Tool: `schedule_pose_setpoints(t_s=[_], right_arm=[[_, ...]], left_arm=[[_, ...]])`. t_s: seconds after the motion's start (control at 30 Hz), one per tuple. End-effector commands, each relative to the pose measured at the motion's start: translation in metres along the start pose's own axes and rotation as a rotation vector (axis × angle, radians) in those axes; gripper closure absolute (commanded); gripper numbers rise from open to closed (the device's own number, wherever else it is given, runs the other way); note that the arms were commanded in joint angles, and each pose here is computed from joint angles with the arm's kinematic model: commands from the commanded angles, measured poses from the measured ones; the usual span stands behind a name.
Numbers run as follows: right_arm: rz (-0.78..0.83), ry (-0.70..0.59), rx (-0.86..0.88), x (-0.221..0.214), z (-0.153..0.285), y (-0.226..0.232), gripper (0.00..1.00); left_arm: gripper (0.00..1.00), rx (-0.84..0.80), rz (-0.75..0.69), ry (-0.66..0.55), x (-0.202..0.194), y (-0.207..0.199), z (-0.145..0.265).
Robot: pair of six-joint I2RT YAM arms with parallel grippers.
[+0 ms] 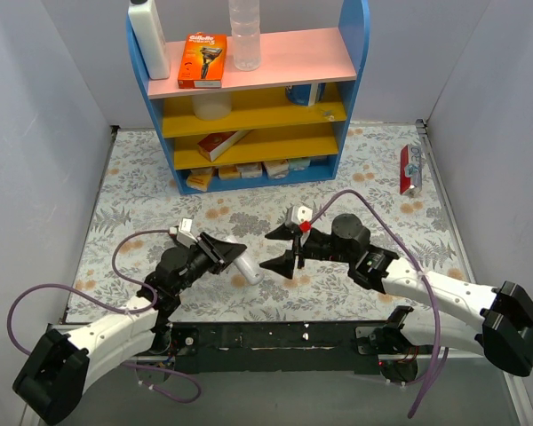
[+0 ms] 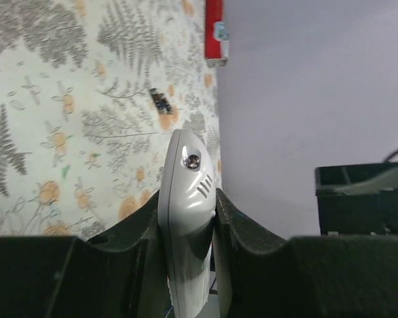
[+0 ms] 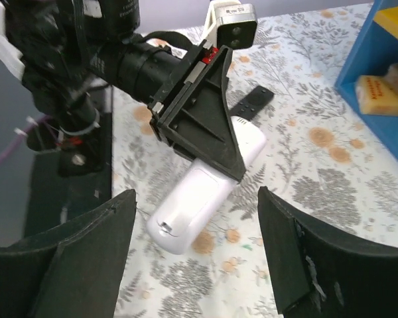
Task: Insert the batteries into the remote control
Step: Adjust the remote control, then remove the battery cover from the remote control.
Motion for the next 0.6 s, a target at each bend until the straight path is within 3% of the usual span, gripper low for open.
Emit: schedule_pose_setpoints(t_s=[0.0, 0.27, 0.57], right_arm=[[0.309, 0.066, -0.025, -0.005, 0.002, -0.016, 0.20], [0.479, 0.162, 0.042, -0.036, -0.008, -0.015, 0.25], [0.486, 0.279, 0.097, -0.071, -0.026, -0.017, 0.47]], left_arm=[[1.00, 0.134, 0.090, -0.016, 0.006, 0.011, -0.008], [1.00, 0.218, 0.118, 0.004, 0.000, 0.028, -0.011], [1.00, 0.288, 0.130, 0.038, -0.007, 0.045, -0.016]])
Point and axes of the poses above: each gripper's point midway between its finger pads, its own z axis back along the fingers, its own y axis along the line the jaws close on, x = y × z, the point moved 4 cm from there along z, back along the fingers, and after that the axes turned 8 degrees about -z, right-handed, at the moved point
